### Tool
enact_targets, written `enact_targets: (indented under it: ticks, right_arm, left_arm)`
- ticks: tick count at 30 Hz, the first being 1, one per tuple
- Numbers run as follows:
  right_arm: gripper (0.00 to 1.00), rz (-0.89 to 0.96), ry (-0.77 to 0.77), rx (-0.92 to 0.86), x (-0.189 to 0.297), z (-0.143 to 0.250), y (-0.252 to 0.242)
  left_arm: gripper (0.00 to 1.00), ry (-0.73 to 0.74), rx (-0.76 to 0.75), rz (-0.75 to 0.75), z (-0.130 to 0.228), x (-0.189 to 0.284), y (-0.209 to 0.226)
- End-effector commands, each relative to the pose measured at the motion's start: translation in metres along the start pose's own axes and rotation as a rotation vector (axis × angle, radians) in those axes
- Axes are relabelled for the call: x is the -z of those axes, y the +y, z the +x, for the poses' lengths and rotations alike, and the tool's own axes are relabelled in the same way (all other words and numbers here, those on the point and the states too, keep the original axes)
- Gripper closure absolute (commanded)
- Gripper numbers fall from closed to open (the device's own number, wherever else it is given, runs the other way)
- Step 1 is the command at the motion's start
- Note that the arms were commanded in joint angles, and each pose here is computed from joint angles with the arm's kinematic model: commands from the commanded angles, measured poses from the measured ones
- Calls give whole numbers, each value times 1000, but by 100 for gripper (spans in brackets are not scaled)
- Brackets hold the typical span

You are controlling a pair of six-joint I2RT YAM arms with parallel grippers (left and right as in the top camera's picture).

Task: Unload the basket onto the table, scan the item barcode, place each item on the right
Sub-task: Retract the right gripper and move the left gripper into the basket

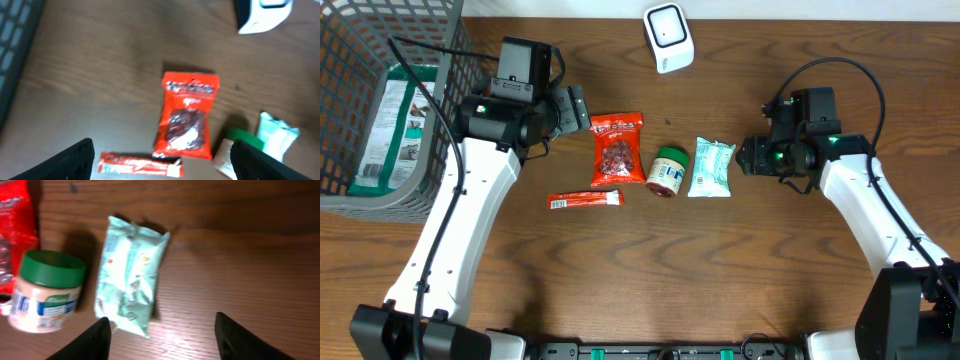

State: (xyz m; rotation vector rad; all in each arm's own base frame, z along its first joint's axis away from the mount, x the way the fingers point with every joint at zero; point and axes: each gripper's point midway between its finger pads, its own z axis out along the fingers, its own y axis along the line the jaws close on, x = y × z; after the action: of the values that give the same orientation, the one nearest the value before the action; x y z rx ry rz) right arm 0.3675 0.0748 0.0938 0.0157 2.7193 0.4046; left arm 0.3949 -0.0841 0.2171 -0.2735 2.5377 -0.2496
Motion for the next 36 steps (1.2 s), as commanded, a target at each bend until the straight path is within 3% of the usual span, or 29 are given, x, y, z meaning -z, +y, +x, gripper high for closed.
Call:
enact_targets:
  ticks: [1,6,11,16,20,25,30,36]
  right_arm:
    - [30,58,-19,-16,4,-6,-19]
    - [1,73,-22,-49,7,-6,-32]
    - [1,84,1,-76,9,-1,-41]
    - [1,87,38,-83,9,9,-41]
    - [1,89,51,-87,10,12,-41]
    - [1,88,51,-87,10,12,-41]
    - [1,89,51,-86,10,12,-41]
    - [1,89,51,-86,10,12,-41]
  left_arm:
    - [13,-57,-76,98,-17,24,-15]
    - [13,-216,2,85,-78,85,8]
    - [23,-425,111,18,-135,157,60]
    - [23,-487,239,-119,-147,181,138]
    - [21,-366,304,-242,-124,163,201]
    - [9,-156,312,-302,-96,116,251]
    - [9,97,282,-183,-60,59,249]
    - [9,310,243,-146,-26,14,253]
